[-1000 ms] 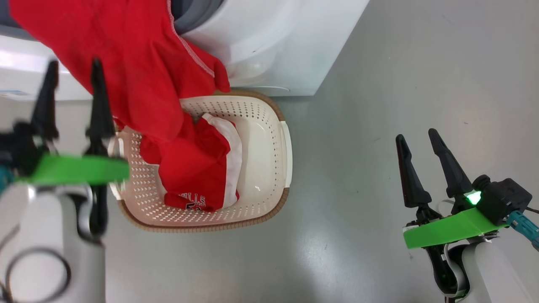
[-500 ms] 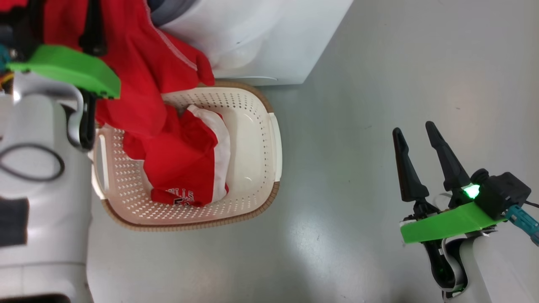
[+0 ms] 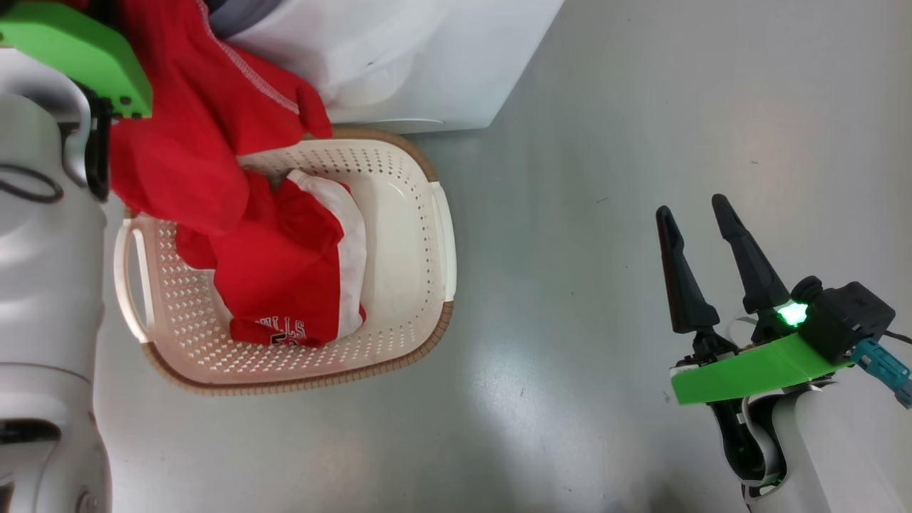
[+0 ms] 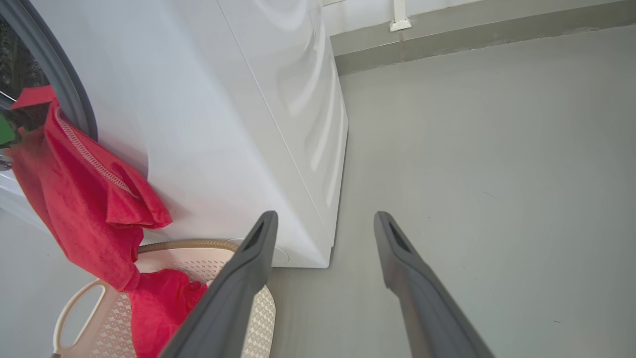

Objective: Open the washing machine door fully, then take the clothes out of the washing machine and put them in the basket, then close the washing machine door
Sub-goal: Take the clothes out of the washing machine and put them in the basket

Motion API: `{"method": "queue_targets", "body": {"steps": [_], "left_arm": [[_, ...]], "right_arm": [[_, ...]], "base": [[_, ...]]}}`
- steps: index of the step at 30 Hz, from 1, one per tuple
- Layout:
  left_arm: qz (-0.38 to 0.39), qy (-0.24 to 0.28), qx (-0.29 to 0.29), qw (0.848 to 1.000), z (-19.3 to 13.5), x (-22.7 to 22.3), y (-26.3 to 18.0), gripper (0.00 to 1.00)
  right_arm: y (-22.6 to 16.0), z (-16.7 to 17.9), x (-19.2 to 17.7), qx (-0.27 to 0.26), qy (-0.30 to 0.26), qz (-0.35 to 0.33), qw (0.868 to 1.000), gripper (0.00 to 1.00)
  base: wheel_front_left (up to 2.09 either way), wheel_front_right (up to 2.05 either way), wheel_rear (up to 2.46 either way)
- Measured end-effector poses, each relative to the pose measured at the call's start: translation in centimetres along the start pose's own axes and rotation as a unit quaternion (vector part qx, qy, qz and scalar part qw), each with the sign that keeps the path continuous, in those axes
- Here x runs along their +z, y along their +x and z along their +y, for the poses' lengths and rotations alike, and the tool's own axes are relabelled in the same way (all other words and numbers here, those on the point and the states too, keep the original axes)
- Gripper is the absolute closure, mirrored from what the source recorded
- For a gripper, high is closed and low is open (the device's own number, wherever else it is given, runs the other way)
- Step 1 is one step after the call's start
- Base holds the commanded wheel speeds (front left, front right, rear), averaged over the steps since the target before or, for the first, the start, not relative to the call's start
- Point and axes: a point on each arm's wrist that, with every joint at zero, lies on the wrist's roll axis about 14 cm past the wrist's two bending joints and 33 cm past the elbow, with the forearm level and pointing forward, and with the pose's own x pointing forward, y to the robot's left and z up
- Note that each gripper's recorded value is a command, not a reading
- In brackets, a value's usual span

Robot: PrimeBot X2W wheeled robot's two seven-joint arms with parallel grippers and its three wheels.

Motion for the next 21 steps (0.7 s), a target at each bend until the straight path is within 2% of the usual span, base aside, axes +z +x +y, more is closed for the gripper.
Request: {"method": "queue_targets", "body": {"steps": [9, 10, 11, 12, 13, 14, 15, 16, 21], "left_arm": [[0.029, 0.004, -0.008, 1.0, -0.7, -1.3, 0.0, 0.0], [0.029, 0.005, -0.008, 1.0, -0.7, -1.3, 0.0, 0.07], [0.031, 0.005, -0.008, 0.999, -0.7, -1.3, 0.0, 0.36], [0.032, 0.006, -0.008, 0.999, -0.7, -1.4, -0.1, 0.56], [0.034, 0.006, -0.008, 0.999, -0.7, -1.5, -0.1, 0.75], [0.035, 0.007, -0.008, 0.999, -0.6, -1.5, -0.2, 0.89], [0.036, 0.007, -0.008, 0.999, -0.6, -1.6, -0.2, 0.97], [0.036, 0.007, -0.008, 0.999, -0.6, -1.5, -0.2, 1.0], [0.033, 0.003, -0.005, 0.999, -0.4, -1.2, -0.3, 1.0]], "right_arm": [[0.1, 0.2, 0.4, 0.004, 0.0, -0.005, 1.0, 0.0], [0.1, 0.2, 0.4, 0.004, 0.0, -0.005, 1.0, 0.0], [0.1, 0.3, 0.5, 0.004, 0.0, -0.006, 1.0, 0.0], [0.1, 0.3, 0.5, 0.004, 0.0, -0.006, 1.0, 0.0], [0.1, 0.3, 0.5, 0.004, 0.0, -0.006, 1.0, 0.0], [0.1, 0.3, 0.5, 0.005, 0.0, -0.006, 1.0, 0.0], [0.1, 0.3, 0.6, 0.005, 0.0, -0.007, 1.0, 0.0], [0.1, 0.3, 0.6, 0.005, 0.0, -0.007, 1.0, 0.0], [0.1, 0.5, 0.7, 0.007, 0.0, -0.008, 1.0, 0.0]], "base": [[0.0, 0.0, 0.0], [0.0, 0.0, 0.0], [0.0, 0.0, 0.0], [0.0, 0.0, 0.0], [0.0, 0.0, 0.0], [0.0, 0.0, 0.0], [0.0, 0.0, 0.0], [0.0, 0.0, 0.0], [0.0, 0.0, 0.0]]}}
